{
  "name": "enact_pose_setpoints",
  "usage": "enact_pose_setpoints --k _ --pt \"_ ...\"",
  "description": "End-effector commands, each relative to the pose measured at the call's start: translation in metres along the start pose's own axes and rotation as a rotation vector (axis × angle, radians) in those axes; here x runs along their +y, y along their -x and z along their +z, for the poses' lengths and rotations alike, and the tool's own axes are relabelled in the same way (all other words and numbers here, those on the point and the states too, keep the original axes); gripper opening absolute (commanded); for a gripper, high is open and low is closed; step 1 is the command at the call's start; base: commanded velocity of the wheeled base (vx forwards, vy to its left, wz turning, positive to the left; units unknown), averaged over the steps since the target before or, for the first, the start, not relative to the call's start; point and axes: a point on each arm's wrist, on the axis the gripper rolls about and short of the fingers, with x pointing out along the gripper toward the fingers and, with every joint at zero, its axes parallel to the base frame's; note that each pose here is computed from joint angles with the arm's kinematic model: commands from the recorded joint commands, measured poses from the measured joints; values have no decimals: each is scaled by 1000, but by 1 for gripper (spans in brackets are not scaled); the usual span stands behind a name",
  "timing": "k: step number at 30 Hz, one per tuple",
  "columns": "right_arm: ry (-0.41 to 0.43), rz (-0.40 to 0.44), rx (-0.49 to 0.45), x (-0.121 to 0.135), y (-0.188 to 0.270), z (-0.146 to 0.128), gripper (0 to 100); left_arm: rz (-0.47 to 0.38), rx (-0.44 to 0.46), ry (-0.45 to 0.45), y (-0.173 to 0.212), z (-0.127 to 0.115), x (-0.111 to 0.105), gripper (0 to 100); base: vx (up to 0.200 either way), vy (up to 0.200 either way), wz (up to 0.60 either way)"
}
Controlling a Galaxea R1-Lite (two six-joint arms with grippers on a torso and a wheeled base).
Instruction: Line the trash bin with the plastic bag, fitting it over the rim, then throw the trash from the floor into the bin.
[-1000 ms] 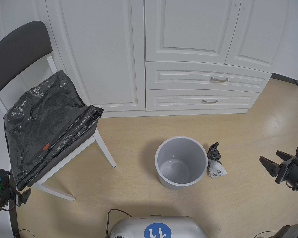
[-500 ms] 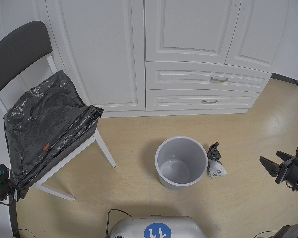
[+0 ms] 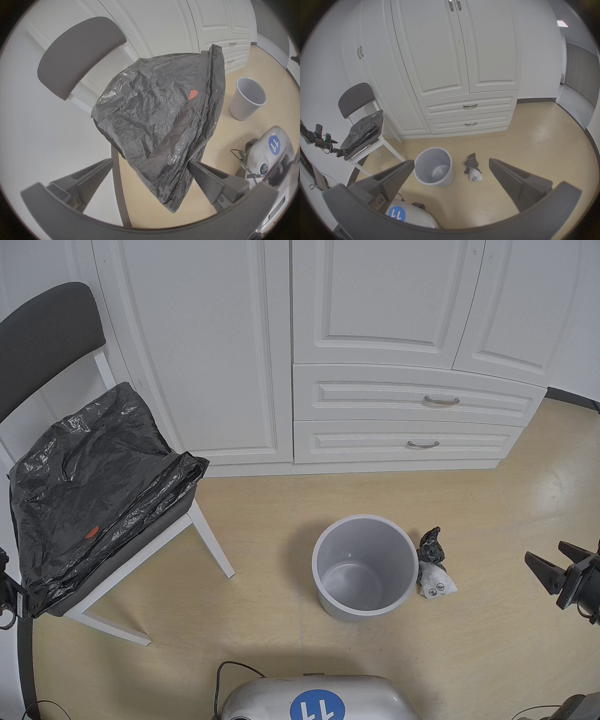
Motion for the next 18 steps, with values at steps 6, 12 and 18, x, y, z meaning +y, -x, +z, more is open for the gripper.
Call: enact_pose_setpoints --k 6,12,18 --pt "-1 2 -18 0 4 1 100 -15 10 11 2 -6 -7 100 0 0 0" --pt "1 2 -22 0 6 1 100 -48 44 24 1 -18 -18 100 0 0 0" --pt "-1 2 -18 0 6 0 100 -59 61 37 0 -22 -21 100 0 0 0"
